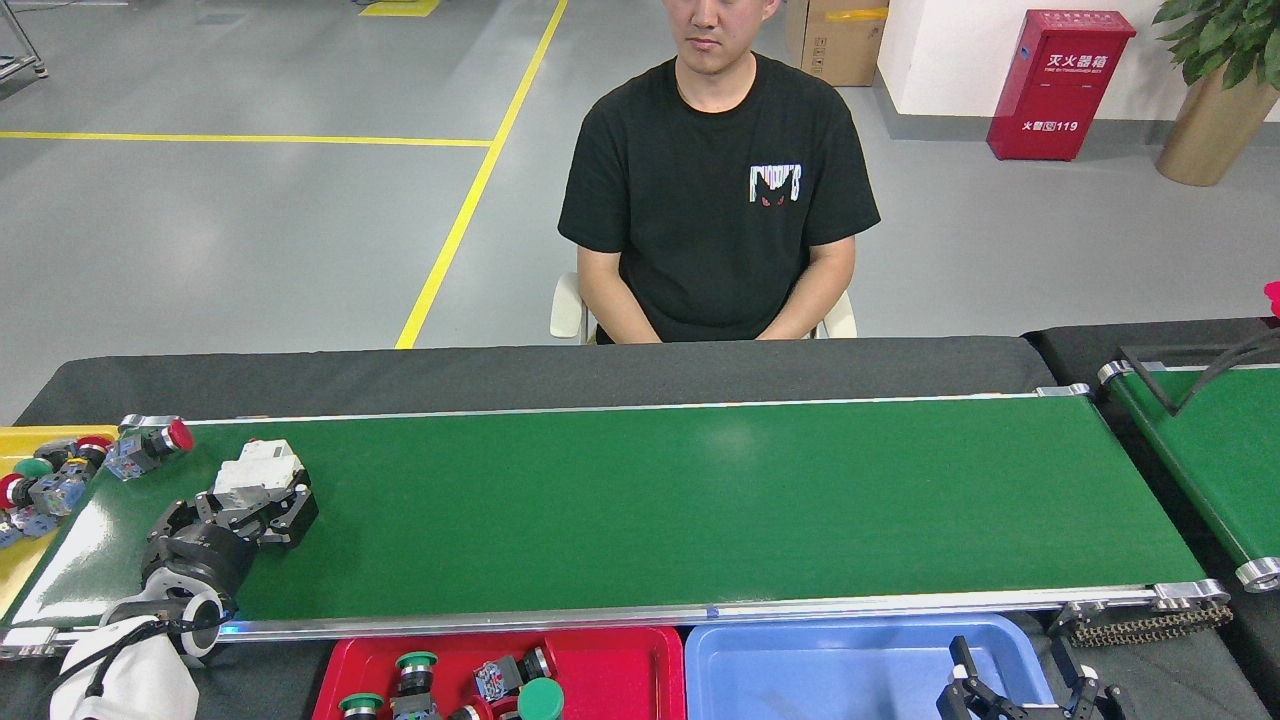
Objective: Pick switch part from conveyor to tray
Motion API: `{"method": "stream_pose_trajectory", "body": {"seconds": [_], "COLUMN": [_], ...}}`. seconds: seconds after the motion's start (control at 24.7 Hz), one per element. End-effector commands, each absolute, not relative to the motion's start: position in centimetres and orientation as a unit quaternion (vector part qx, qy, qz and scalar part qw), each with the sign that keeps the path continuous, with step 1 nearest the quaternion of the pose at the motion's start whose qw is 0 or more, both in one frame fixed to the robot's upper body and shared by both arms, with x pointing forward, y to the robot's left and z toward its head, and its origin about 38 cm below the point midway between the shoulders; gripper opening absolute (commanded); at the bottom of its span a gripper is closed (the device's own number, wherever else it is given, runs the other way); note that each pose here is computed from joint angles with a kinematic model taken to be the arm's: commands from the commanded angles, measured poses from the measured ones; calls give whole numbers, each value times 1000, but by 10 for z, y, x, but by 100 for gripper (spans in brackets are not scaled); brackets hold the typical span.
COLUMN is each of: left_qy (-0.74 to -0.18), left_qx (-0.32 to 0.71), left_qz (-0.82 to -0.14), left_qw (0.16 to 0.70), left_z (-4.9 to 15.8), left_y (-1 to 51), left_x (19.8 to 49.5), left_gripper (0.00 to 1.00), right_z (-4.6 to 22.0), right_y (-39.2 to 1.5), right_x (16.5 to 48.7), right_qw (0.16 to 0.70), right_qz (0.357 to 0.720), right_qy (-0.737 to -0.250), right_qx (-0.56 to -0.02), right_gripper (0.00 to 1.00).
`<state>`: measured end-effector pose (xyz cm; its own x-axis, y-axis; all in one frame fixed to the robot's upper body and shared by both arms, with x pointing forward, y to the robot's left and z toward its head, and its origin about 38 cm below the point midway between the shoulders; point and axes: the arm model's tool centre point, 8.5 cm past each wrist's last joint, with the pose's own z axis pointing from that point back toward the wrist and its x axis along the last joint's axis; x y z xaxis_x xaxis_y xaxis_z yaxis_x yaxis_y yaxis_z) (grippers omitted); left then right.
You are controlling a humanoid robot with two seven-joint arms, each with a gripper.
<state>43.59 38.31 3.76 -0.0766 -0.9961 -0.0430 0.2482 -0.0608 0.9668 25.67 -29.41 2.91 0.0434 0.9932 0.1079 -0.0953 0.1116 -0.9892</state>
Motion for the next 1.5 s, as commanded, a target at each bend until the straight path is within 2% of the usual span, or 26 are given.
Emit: {"method": "stream_pose_trajectory", "body": {"seconds": [0.0, 0.12, 0.16, 0.28, 0.41, 0.61, 0.65, 0.69, 0.77, 0.85, 0.97, 1.05, 1.22, 1.34, 1.46], "left_qy": [-497, -563, -586, -609, -624, -629, -626, -618, -599, -599, -600, -606, -598, -562, -516], "left_qx": [436, 393, 360, 286, 231, 208, 206, 208, 232, 239, 239, 265, 308, 368, 446], "left_qz": [-589, -623, -644, -680, -700, -721, -726, -732, -736, -731, -727, -704, -648, -616, -573], "left_qw": [465, 375, 335, 292, 260, 201, 196, 197, 215, 222, 230, 257, 358, 412, 454], "left_z": [67, 79, 81, 75, 73, 81, 83, 82, 79, 80, 80, 88, 78, 71, 71], "left_y": [357, 295, 253, 171, 92, 16, 6, -2, -10, -17, -15, 10, 97, 168, 264], "left_x": [429, 384, 364, 327, 309, 289, 288, 288, 287, 284, 284, 299, 304, 313, 311], "left_gripper": [3, 4, 4, 5, 5, 9, 17, 37, 97, 100, 100, 100, 100, 100, 100], "right_z": [36, 36, 36, 37, 38, 42, 43, 44, 45, 45, 47, 47, 47, 48, 47], "right_y": [-295, -295, -295, -295, -297, -312, -315, -319, -323, -324, -330, -331, -333, -336, -336], "right_x": [260, 260, 260, 261, 261, 262, 262, 263, 263, 262, 262, 262, 261, 260, 259], "right_qw": [551, 550, 550, 550, 549, 535, 531, 526, 518, 514, 515, 516, 516, 518, 518], "right_qz": [483, 484, 484, 482, 482, 500, 505, 511, 522, 526, 523, 521, 520, 517, 517], "right_qy": [-499, -499, -500, -501, -499, -483, -480, -476, -466, -461, -457, -457, -456, -453, -453], "right_qx": [-462, -462, -462, -463, -466, -479, -482, -485, -493, -497, -502, -504, -506, -510, -509], "right_gripper": [99, 99, 99, 99, 99, 99, 99, 99, 99, 99, 99, 99, 99, 99, 99]}}
